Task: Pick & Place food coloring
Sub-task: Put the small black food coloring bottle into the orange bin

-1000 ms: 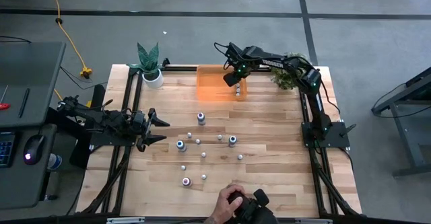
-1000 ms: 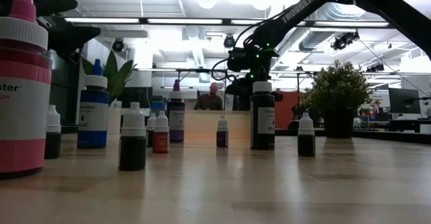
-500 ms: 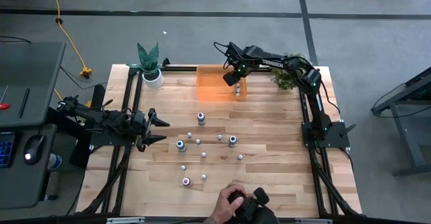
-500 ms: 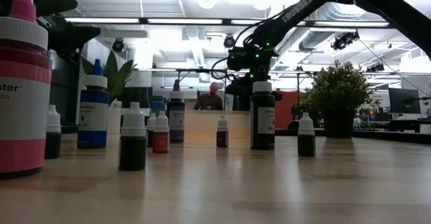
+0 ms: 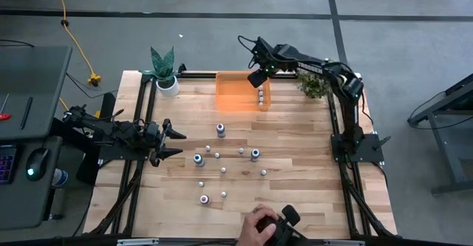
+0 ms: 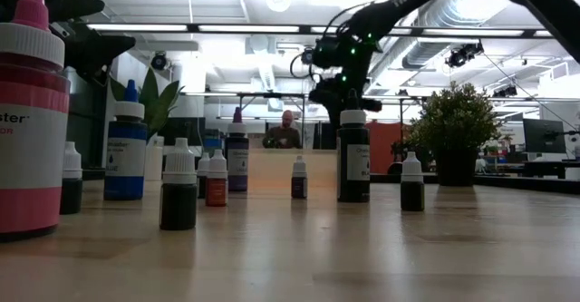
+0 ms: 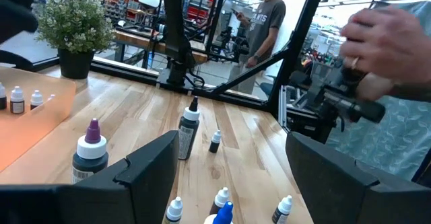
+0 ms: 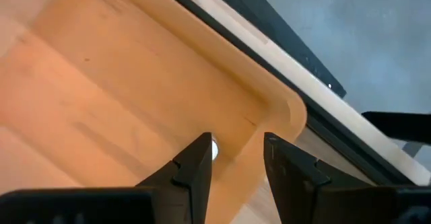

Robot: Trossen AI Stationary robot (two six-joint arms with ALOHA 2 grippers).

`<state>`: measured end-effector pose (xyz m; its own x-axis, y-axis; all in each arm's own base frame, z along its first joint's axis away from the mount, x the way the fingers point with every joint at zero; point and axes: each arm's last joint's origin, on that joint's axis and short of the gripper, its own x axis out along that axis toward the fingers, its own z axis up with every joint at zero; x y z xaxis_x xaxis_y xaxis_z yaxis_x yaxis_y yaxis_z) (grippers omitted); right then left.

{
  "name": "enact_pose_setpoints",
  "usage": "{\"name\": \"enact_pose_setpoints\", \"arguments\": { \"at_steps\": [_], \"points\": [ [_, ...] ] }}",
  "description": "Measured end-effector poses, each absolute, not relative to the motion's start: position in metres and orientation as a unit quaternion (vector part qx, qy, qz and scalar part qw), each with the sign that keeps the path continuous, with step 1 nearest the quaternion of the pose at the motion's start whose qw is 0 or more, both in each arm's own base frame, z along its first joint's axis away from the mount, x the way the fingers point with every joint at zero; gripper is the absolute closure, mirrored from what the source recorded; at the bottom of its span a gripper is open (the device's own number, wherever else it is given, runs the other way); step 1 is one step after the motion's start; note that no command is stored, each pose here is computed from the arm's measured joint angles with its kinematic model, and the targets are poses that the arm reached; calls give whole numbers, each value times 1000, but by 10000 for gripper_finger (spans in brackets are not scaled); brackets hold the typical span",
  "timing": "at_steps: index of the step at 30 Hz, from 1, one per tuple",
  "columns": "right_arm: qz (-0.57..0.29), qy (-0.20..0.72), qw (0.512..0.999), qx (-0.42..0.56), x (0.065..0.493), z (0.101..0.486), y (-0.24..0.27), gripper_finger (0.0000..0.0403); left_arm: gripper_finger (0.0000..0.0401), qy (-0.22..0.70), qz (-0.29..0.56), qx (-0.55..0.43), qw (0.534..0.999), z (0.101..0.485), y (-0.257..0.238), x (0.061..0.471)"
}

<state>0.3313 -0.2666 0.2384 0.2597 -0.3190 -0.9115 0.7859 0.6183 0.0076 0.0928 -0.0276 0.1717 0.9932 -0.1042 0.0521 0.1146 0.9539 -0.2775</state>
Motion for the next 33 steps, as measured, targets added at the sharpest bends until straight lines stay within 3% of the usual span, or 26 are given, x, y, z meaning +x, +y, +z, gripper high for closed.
{"name": "enact_pose_setpoints", "arguments": {
  "at_steps": [19,33],
  "points": [
    [-227,448,858,109,319,346,-166,279,130,-18,-55,-141,988,172,-28,93],
    [-25,467,884,-27,339,358,-53,279,130,-18,-55,-141,988,172,-28,93]
  ]
}}
